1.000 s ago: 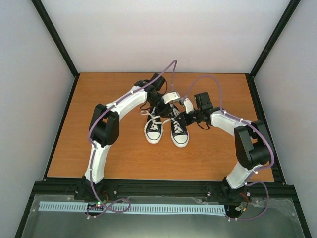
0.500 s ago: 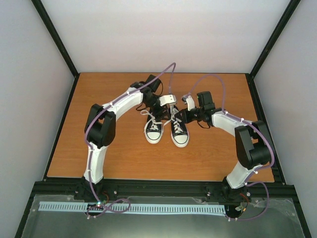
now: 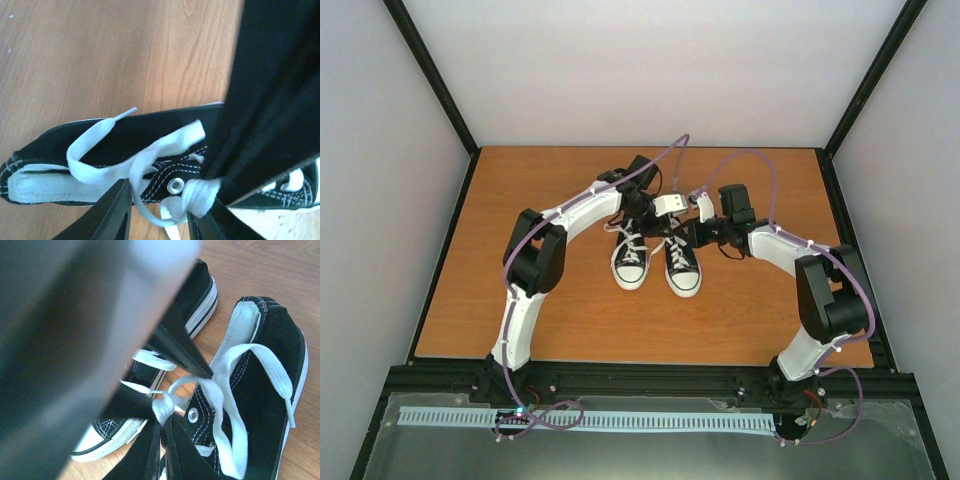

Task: Tie the shoes
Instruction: Cross the shoelace with the shoelace.

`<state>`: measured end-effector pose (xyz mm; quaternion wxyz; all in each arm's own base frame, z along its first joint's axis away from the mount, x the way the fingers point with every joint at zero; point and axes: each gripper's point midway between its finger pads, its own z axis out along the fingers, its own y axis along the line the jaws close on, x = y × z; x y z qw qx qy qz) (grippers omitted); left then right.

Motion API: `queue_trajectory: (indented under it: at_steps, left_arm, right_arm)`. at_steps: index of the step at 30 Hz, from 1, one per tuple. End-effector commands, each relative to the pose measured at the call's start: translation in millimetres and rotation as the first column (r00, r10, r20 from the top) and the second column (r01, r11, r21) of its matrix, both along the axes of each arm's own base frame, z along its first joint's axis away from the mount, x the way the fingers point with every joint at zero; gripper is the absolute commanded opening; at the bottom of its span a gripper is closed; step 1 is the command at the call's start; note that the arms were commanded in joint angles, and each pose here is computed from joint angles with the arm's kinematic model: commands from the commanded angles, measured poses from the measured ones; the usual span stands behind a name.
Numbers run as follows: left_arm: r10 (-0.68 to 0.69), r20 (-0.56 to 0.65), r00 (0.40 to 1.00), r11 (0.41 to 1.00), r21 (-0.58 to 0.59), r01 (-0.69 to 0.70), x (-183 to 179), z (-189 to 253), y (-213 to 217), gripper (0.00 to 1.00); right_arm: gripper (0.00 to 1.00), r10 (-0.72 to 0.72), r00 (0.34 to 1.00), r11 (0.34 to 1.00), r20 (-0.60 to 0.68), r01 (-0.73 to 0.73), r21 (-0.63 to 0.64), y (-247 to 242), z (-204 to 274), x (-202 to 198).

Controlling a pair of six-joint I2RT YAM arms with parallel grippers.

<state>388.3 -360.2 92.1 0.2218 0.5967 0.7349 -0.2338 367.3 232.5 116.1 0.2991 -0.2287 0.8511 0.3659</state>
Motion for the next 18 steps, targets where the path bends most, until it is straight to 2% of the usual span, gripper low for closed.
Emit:
queue_trajectory:
  at_steps: [1,4,7,15,18]
  left_arm:
    - [-0.019,-0.007,1.0,0.999,-0.045,0.018,2.9,9.5,-10.2,0.27]
    - [-0.049,-0.004,0.999,0.997,-0.063,0.049,-5.4,19.4,-9.3,0.12]
    - [-0.093,0.002,0.996,0.994,-0.06,0.093,-16.8,24.1,-4.0,0.05]
    - [-0.175,-0.059,0.983,0.984,-0.05,0.173,-43.9,23.8,7.6,0.02]
    - [-0.171,-0.073,0.983,0.984,-0.06,0.166,-45.0,24.3,6.3,0.02]
  right_arm:
    - [0.05,-0.022,0.999,1.0,0.041,0.022,0.011,-4.1,12.0,3.5]
    - [0.05,-0.045,0.998,0.999,0.039,0.045,-0.003,-10.7,9.6,5.7]
    - [0.04,-0.071,0.997,0.997,0.038,0.071,0.002,-19.2,10.5,7.5]
    - [0.06,-0.081,0.996,0.997,0.027,0.082,-0.013,-25.3,2.5,11.4]
    - [0.17,-0.1,0.995,0.995,0.018,0.1,-0.02,-27.2,1.6,13.8]
